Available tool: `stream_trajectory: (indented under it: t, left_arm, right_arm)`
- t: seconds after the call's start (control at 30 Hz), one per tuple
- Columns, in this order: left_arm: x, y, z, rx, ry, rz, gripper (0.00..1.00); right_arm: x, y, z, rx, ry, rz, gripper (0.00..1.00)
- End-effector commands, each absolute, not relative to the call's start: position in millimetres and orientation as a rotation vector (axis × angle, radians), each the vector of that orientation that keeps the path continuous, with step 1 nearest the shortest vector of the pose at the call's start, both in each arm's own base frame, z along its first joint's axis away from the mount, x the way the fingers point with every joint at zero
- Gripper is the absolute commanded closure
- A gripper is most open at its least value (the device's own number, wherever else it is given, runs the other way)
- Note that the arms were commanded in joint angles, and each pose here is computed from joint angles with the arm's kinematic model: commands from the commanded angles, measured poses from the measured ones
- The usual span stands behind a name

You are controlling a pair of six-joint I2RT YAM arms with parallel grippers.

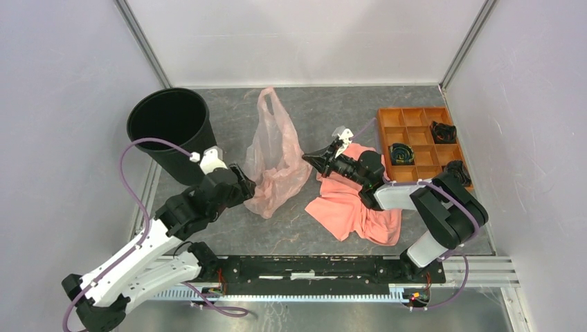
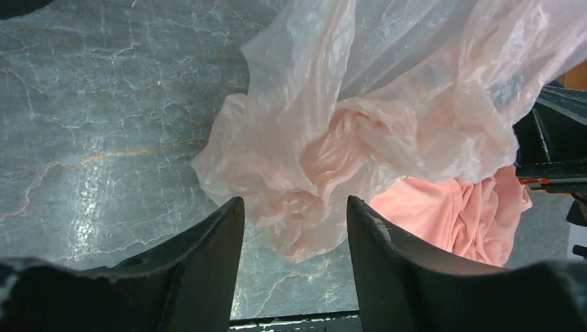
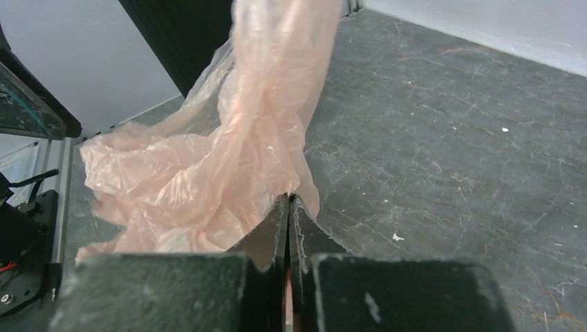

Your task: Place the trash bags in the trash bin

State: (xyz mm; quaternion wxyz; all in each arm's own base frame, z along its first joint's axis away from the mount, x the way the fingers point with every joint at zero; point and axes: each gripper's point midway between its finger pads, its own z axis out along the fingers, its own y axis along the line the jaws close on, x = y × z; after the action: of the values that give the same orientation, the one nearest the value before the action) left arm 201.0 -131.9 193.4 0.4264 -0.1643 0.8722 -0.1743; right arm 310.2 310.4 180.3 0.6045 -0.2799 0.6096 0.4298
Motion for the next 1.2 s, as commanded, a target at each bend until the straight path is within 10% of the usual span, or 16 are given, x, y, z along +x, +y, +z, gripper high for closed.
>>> stream_trajectory:
  t: [0.0, 0.27, 0.83, 1.03, 1.17]
  left_arm:
    - [199, -127, 208, -0.542, 2.092, -0.542, 0.36]
    - [184, -135, 176, -0.554, 2.106, -0.675, 0.57]
    - [202, -147, 141, -0.483, 2.204, -0.514, 0.33]
    - [211, -152, 131, -0.45, 2.237, -0.451, 0.45]
    - [217, -152, 136, -0.437, 2.214, -0.432, 0.74]
  right_arm:
    - [313, 311, 189, -0.638, 1.373, 0.991, 1.0]
    - [312, 314, 189, -0.635, 1.369, 1.012, 1.0]
    - [311, 316, 188, -0.634, 1.371, 1.034, 0.99]
    - [311, 316, 188, -0.635, 1.369, 1.036, 1.0]
    - [310, 317, 189, -0.637, 1.365, 1.04, 0.99]
